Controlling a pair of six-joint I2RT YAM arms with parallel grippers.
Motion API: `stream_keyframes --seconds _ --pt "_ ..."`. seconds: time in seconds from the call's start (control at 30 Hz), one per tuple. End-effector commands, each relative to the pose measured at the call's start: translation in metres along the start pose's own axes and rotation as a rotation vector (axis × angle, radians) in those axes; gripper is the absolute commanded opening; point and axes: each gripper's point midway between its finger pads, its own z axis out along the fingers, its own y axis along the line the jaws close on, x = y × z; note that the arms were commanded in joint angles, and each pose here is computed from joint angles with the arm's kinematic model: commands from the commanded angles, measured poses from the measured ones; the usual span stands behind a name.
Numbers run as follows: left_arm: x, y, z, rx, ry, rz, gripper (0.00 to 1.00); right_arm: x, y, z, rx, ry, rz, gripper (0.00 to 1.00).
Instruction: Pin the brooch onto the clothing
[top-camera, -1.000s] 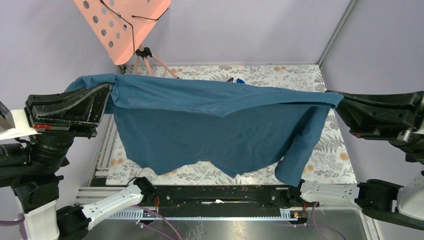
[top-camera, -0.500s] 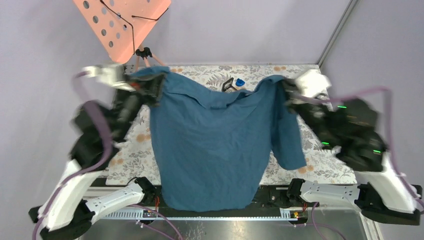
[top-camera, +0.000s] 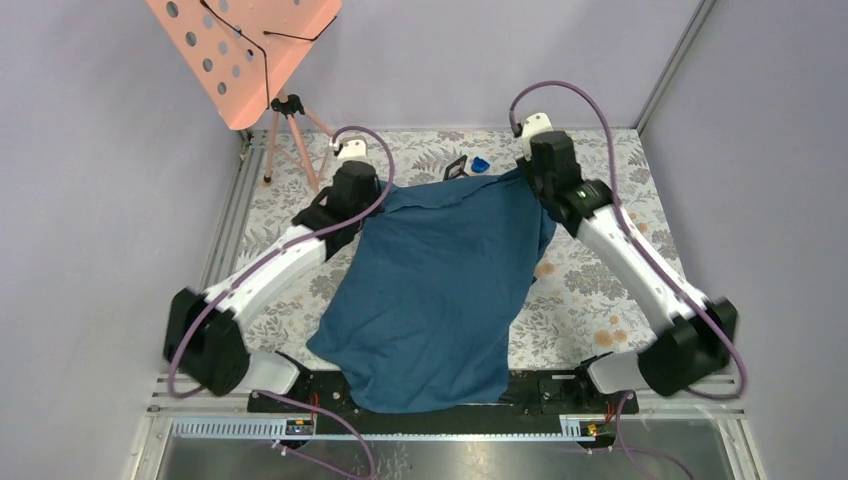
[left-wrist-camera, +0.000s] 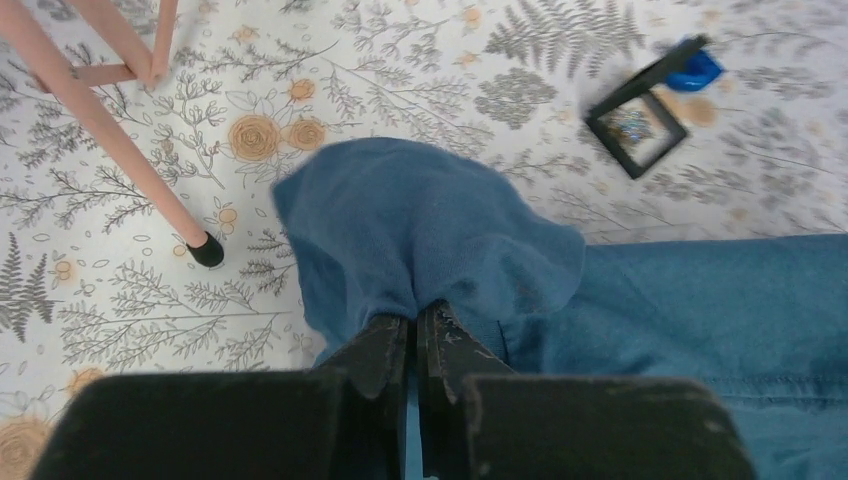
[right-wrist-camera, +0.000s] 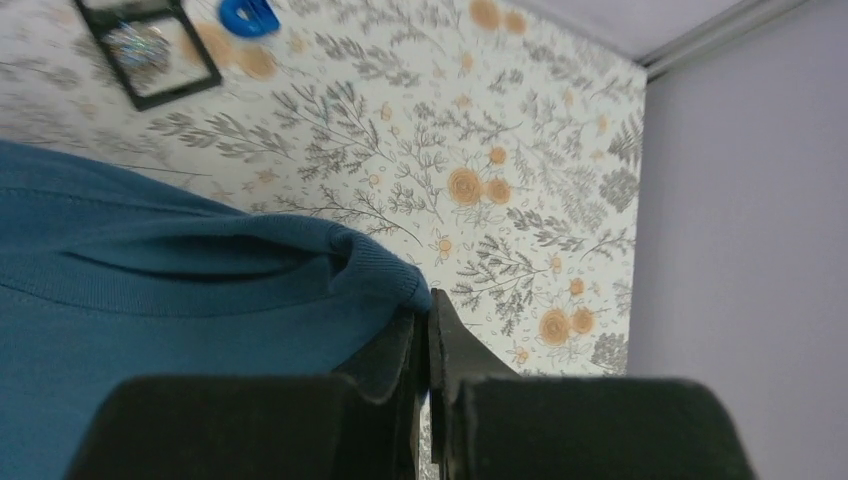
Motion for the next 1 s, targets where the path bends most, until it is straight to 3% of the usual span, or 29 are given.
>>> stream_keyframes --seconds 0.0,0.03,0.13,0.2,0.3,0.57,0.8,0.97 --pt "-0.029 -0.004 0.041 -0.027 -0.071 -0.089 0.01 -0.013 -0.003 0.05 0.023 0.028 0.068 0.0" --pt "-0.028 -0.008 0.048 -0.012 -0.057 -0.076 0.12 -0.015 -0.003 0.057 0.026 0.033 0.069 0.0" --pt "-0.022 -0.021 0.059 0.032 -0.014 -0.04 0.66 -0.02 -0.003 0.06 0.028 0.029 0.072 0.0" --pt "-0.02 -0.023 0.058 0.051 -0.009 -0.042 0.81 -0.015 -0.005 0.053 0.028 0.029 0.072 0.0" --pt "-0.017 -0.024 0.047 0.087 -0.009 -0.046 0.92 -0.007 -0.009 0.038 0.03 0.021 0.075 0.0" --pt "0.014 -0.04 -0.007 0.255 0.039 -0.095 0.99 0.041 -0.005 0.016 0.019 0.065 0.055 0.0" --pt "0.083 -0.042 -0.057 0.355 0.137 -0.182 0.99 0.081 -0.001 0.014 0.018 0.132 0.037 0.0" --pt "0.123 -0.062 -0.091 0.477 0.159 -0.159 0.99 0.103 0.006 0.019 0.006 0.187 0.014 0.0"
